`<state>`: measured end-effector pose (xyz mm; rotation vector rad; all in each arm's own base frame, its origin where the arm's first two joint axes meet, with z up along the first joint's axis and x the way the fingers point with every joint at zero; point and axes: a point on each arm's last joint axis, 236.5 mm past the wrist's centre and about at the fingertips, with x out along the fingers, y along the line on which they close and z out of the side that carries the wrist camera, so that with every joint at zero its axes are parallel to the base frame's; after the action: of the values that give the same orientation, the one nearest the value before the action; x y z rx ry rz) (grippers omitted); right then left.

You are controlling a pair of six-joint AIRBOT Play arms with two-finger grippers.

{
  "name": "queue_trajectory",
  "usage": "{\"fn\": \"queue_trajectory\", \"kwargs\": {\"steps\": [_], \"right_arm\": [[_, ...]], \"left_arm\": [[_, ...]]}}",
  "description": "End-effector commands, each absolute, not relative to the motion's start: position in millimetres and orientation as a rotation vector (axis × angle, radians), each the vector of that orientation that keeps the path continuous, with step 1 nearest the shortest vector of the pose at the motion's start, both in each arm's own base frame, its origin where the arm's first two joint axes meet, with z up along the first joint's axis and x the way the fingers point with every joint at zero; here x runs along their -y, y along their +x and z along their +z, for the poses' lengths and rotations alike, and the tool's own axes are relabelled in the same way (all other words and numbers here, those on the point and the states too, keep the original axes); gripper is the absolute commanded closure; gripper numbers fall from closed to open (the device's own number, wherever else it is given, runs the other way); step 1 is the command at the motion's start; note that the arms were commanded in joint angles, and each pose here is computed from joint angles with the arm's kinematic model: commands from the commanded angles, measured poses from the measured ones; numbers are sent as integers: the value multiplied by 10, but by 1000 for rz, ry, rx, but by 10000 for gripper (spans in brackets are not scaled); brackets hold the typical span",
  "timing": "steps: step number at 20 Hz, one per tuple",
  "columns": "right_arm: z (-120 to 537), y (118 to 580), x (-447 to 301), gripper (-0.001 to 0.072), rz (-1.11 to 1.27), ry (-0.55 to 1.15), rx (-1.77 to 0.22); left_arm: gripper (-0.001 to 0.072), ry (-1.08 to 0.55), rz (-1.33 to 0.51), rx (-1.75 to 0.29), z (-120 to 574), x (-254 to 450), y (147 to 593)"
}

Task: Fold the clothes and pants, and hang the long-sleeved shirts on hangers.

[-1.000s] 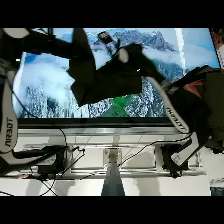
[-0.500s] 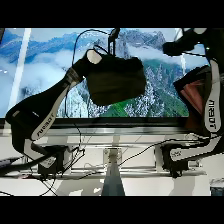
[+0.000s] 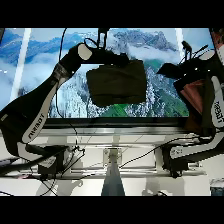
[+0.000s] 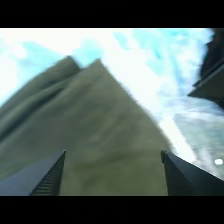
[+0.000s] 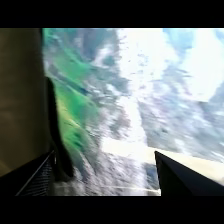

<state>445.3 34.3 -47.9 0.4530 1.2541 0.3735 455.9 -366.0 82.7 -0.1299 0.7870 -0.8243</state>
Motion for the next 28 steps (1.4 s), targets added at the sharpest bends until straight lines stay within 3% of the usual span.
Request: {"fn": "queue_trajectory", "kwargs": {"steps": [1, 7, 8, 10, 11, 13, 14, 17, 21, 25, 28], "right_arm": [[-782, 4483, -975, 9, 419, 648, -1276], [-1104, 4522, -1970, 23, 476, 698, -1323], [-1105, 4530, -2086, 106, 491, 688, -1330], [-998, 4601, -2284, 612, 549, 615, -1292], [-910, 4655, -2335, 676, 593, 549, -1257], [-656, 4817, -2314, 676, 643, 419, -1189], [-531, 4904, -2214, 676, 636, 362, -1162], [-8, 5217, -1594, 676, 438, 314, -1077], [872, 5292, -418, 676, 99, 385, -922], [1712, 4704, 910, 676, -303, 515, -779], [2195, 3789, 1843, 676, -665, 628, -675]], "left_arm": [[152, -98, -784, -804, 818, 3438, 4624], [158, -91, -793, -827, 785, 3432, 4579], [158, -91, -791, -827, 785, 3424, 4585], [158, -68, -778, -823, 764, 3369, 4617], [193, -21, -758, -816, 739, 3281, 4659], [546, 121, -703, -816, 712, 2969, 4722], [687, 207, -666, -825, 728, 2741, 4736], [688, 400, -474, -821, 1047, 1914, 4792], [687, 411, -232, -643, 2079, 1017, 4720], [687, 367, -160, -501, 2799, 670, 4398], [687, 358, -155, -443, 3055, 643, 4228]]}}
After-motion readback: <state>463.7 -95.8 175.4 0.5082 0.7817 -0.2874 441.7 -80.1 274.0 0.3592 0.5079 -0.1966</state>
